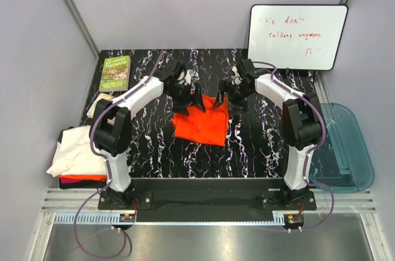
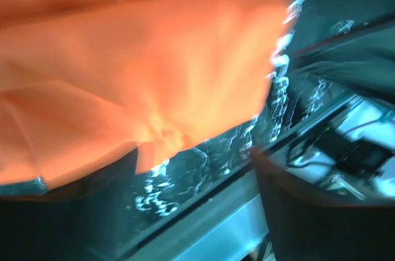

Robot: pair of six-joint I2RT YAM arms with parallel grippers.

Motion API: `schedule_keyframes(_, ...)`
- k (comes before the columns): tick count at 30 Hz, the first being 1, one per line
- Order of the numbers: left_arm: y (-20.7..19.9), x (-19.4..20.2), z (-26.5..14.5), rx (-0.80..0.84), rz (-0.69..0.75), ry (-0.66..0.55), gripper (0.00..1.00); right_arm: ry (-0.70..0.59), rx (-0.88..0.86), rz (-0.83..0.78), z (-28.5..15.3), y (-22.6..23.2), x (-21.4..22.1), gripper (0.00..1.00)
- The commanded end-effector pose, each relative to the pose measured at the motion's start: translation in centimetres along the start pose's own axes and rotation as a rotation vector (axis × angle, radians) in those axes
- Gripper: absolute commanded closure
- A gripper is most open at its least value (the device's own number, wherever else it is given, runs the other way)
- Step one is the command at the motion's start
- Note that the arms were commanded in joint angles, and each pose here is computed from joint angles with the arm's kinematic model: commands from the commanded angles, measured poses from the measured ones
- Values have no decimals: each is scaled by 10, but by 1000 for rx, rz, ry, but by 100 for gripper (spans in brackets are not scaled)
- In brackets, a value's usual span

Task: Fold and stack the t-shirts
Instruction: Fold the tshirt

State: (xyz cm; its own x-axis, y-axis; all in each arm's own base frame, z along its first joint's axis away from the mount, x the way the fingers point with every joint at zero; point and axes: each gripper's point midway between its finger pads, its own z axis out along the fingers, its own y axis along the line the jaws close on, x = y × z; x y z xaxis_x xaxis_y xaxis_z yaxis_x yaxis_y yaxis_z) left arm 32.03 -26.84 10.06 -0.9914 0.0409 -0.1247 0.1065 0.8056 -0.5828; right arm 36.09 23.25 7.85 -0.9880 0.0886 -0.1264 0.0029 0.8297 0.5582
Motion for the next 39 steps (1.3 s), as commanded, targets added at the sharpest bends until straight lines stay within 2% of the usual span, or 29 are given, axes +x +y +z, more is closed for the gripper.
schedule_keyframes(1,-23,-38,-52,-12,92,-192,1,-78,-56,-27,-34,32,-6,0)
schedule_keyframes(6,6,-50,-56,-65,43,-196,1,-93,-35,-23,-36,28,-6,5)
schedule_keyframes(10,42,-55,-61,-181,19,-195,1,-96,-14,-21,-34,24,-7,8)
schedule_keyframes(17,84,-56,-58,-270,-34,-159,1,-48,-2,11,-17,14,-2,18)
schedule_keyframes(21,89,-56,-48,-265,-41,-139,3,-24,5,23,-8,9,1,24)
schedule_keyframes(29,92,-58,-26,-219,-74,-115,14,26,17,50,10,2,9,34)
schedule_keyframes(32,90,-60,-22,-202,-75,-112,21,42,6,54,15,3,11,41)
schedule_keyframes(39,89,-64,-17,-183,-77,-112,22,37,-13,37,24,9,11,46)
